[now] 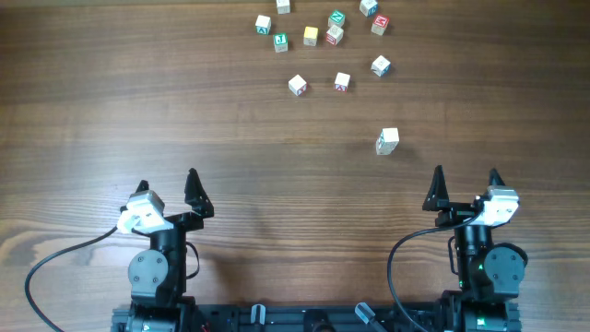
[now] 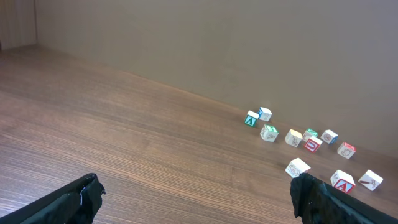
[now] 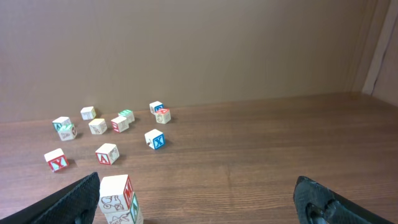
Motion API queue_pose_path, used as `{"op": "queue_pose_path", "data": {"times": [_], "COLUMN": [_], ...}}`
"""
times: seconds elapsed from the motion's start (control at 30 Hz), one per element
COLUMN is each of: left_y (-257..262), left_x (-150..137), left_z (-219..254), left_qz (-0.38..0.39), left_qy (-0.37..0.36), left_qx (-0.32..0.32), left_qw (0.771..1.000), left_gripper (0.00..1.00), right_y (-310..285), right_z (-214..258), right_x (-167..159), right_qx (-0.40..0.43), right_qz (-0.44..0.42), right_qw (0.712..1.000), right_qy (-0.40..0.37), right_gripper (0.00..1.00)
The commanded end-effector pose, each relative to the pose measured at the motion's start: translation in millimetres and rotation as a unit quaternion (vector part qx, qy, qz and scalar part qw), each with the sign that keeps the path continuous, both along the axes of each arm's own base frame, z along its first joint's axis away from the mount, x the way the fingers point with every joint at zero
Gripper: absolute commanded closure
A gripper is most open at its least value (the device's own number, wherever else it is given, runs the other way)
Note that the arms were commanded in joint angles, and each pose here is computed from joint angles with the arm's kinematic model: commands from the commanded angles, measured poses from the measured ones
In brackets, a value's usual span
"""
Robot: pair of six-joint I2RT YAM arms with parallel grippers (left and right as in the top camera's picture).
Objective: Form a tower
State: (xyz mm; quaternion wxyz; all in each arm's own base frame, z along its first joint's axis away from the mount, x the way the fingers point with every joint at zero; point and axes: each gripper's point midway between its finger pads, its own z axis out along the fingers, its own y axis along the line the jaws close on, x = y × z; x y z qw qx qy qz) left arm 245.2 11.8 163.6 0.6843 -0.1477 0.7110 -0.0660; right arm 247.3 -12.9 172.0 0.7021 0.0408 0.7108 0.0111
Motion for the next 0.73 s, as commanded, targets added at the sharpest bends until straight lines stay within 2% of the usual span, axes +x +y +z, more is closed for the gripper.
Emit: {"op": "queue_pose_path", "data": {"times": [0.0, 0.7], "left_y": [-2.7, -2.7], "left_x": [0.1, 0.1], "left_z": [-1.5, -1.5], "left_qz": [-0.008, -0.008], "left_qy": [0.000, 0.000], "left_qx": [0.010, 0.010], "left_qw": [1.000, 1.000], "left_gripper": [0.00, 0.00], "right_y": [3.2, 3.2], "right_z": [3.5, 3.4], "right_x": [-0.8, -0.8], "right_qx": [-0.009, -0.010], "right_qz": [0.009, 0.009], "right_qw": [1.000, 1.000], "right_qy": [-0.008, -0.008], "right_gripper": [0.00, 0.00]}}
